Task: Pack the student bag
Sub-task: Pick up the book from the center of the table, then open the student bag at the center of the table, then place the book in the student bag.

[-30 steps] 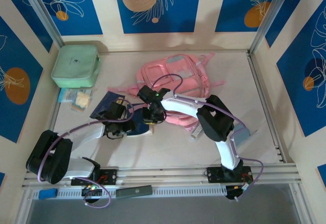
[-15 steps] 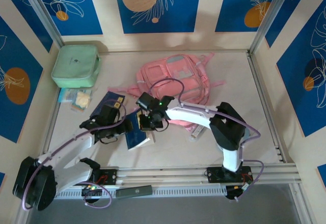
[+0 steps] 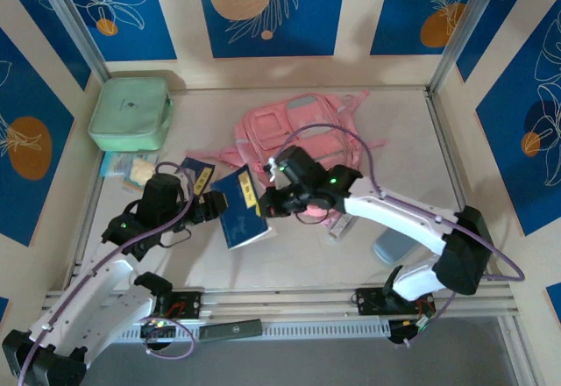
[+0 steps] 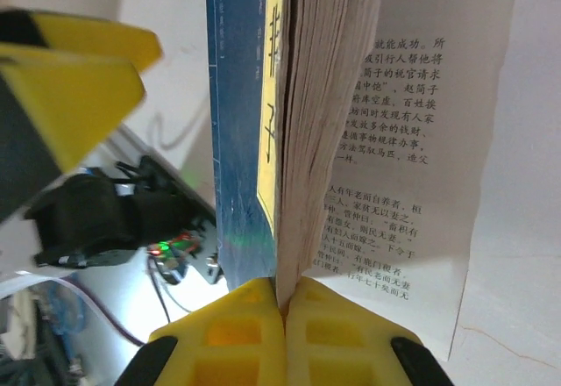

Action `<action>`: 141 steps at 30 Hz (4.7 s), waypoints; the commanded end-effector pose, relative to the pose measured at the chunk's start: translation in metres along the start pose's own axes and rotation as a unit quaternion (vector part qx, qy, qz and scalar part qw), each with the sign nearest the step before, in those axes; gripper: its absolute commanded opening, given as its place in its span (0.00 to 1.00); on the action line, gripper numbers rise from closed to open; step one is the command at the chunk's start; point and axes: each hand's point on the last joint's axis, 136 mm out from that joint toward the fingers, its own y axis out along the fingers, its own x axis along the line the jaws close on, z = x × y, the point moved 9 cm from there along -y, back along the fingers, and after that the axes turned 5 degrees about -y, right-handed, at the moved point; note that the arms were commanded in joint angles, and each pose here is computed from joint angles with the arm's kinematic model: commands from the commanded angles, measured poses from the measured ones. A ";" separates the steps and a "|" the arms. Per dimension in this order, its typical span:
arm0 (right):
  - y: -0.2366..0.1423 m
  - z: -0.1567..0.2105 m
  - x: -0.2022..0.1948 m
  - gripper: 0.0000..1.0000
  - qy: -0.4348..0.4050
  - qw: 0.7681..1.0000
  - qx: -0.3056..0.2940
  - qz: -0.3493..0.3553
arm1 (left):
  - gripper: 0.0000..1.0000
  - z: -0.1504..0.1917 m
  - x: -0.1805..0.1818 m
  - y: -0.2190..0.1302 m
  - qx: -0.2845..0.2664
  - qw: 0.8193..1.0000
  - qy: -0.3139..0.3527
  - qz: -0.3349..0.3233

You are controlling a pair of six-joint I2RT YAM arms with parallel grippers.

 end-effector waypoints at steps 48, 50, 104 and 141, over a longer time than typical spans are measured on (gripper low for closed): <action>-0.038 -0.024 -0.059 0.85 0.106 0.971 -0.009 -0.216 | 0.00 -0.048 -0.110 0.042 -0.027 0.922 -0.054 0.383; -0.042 -0.027 -0.051 0.80 0.090 0.965 -0.016 -0.245 | 0.00 -0.046 -0.105 0.046 -0.027 0.929 -0.054 0.365; -0.199 0.048 -0.179 0.00 0.352 0.894 -0.276 0.026 | 0.72 -0.018 -0.190 0.258 0.180 0.809 0.552 0.094; -0.175 0.061 -0.145 0.00 0.331 0.924 -0.181 0.064 | 0.00 -0.102 -0.225 0.168 -0.070 0.819 0.570 -0.014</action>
